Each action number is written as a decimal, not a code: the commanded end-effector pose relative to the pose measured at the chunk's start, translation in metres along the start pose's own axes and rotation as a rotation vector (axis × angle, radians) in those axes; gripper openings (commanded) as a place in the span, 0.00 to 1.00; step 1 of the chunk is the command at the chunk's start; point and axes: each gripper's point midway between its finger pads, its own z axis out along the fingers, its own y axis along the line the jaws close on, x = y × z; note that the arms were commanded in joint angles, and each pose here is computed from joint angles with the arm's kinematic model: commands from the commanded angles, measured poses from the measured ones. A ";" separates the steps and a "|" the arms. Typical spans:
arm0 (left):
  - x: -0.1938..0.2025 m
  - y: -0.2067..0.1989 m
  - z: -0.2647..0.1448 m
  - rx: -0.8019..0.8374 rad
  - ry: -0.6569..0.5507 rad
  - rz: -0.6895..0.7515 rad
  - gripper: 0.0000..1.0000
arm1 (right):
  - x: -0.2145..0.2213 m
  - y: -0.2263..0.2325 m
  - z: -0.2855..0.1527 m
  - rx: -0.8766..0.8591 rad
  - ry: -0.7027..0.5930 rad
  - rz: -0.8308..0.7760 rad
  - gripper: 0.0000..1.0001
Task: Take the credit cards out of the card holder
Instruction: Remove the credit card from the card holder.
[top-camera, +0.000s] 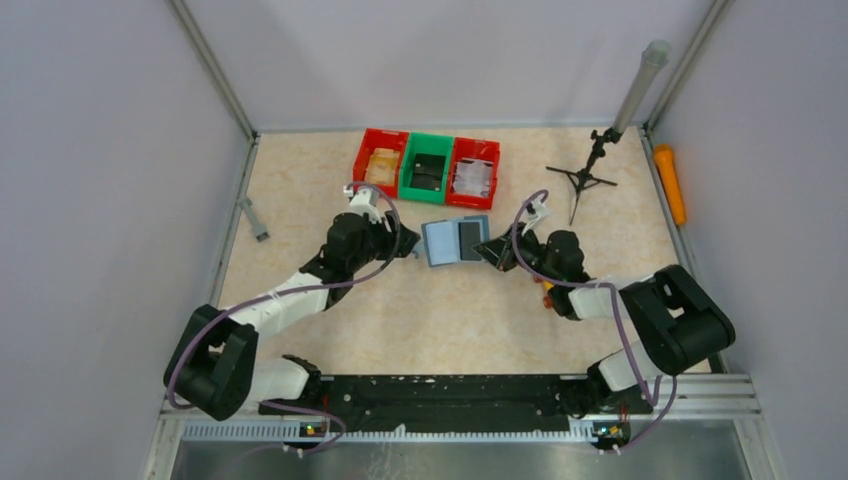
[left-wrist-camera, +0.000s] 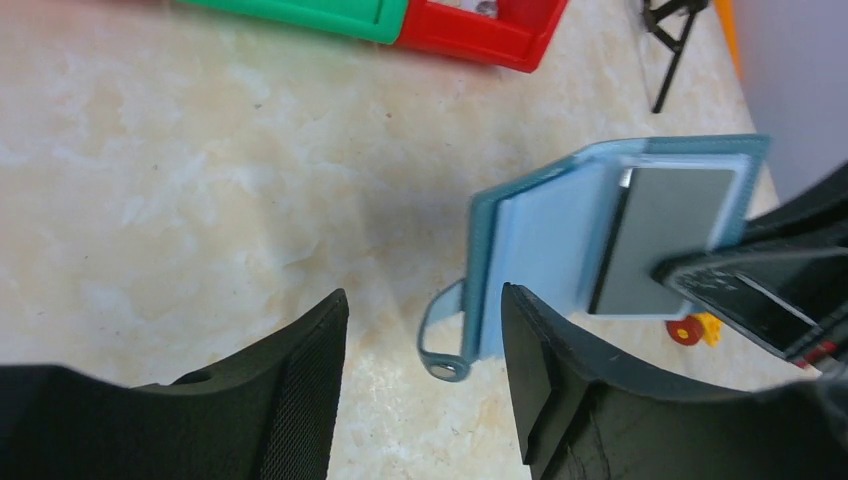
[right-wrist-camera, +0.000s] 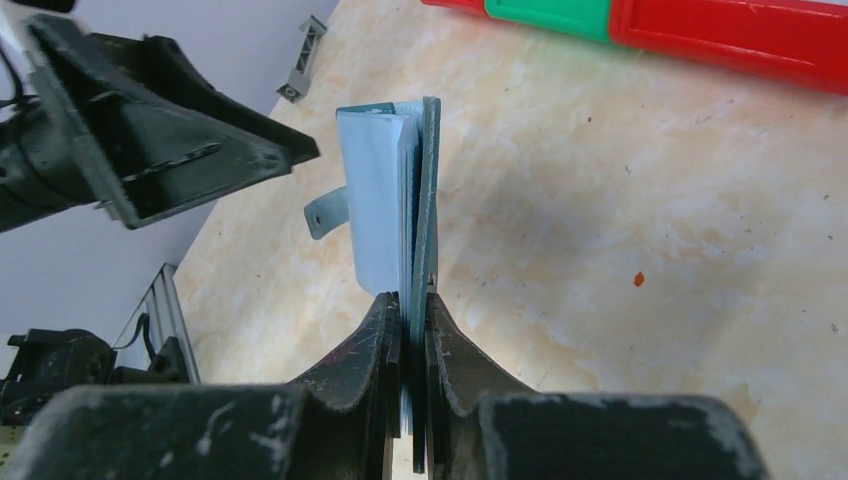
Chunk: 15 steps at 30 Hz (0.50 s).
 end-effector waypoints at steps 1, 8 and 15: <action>-0.022 -0.036 -0.016 0.176 -0.101 0.068 0.59 | -0.016 0.003 0.011 -0.021 -0.026 -0.021 0.00; -0.013 -0.082 -0.029 0.471 -0.082 0.110 0.45 | -0.010 0.005 0.014 -0.046 0.004 -0.004 0.00; 0.014 -0.093 -0.001 0.556 0.094 0.039 0.36 | -0.011 0.041 0.012 -0.248 0.016 0.026 0.00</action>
